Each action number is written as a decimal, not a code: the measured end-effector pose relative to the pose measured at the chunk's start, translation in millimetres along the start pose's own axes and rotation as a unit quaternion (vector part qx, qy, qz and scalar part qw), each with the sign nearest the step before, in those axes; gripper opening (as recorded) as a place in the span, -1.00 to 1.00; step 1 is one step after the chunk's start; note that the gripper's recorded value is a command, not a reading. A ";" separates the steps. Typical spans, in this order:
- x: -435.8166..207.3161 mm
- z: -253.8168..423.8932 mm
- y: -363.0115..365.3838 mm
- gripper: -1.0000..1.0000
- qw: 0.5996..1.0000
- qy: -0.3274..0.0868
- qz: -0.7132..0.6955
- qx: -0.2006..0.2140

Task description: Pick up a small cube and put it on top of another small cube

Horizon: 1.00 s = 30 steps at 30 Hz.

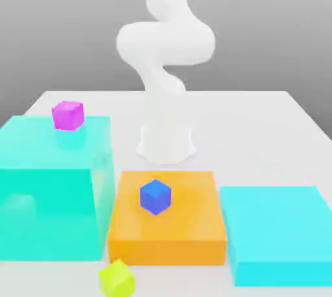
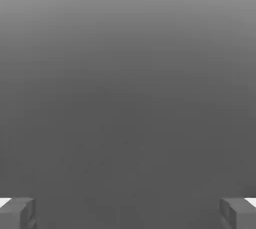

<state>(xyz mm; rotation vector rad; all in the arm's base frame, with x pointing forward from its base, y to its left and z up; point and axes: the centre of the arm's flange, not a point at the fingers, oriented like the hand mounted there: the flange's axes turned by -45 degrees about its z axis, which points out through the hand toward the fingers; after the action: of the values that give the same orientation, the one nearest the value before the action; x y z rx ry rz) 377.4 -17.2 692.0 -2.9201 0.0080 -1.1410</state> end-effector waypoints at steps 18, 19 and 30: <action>-22.9 262.7 158.3 0.00 0.982 -0.187 -0.012 0.004; -30.0 276.1 169.7 0.00 0.980 -0.197 -0.011 0.003; -137.1 412.1 268.7 0.00 0.952 -0.306 -0.025 0.006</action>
<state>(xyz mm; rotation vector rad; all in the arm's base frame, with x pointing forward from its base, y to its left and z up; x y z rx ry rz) 555.4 -283.2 294.0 -3.1340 -0.0756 -0.1926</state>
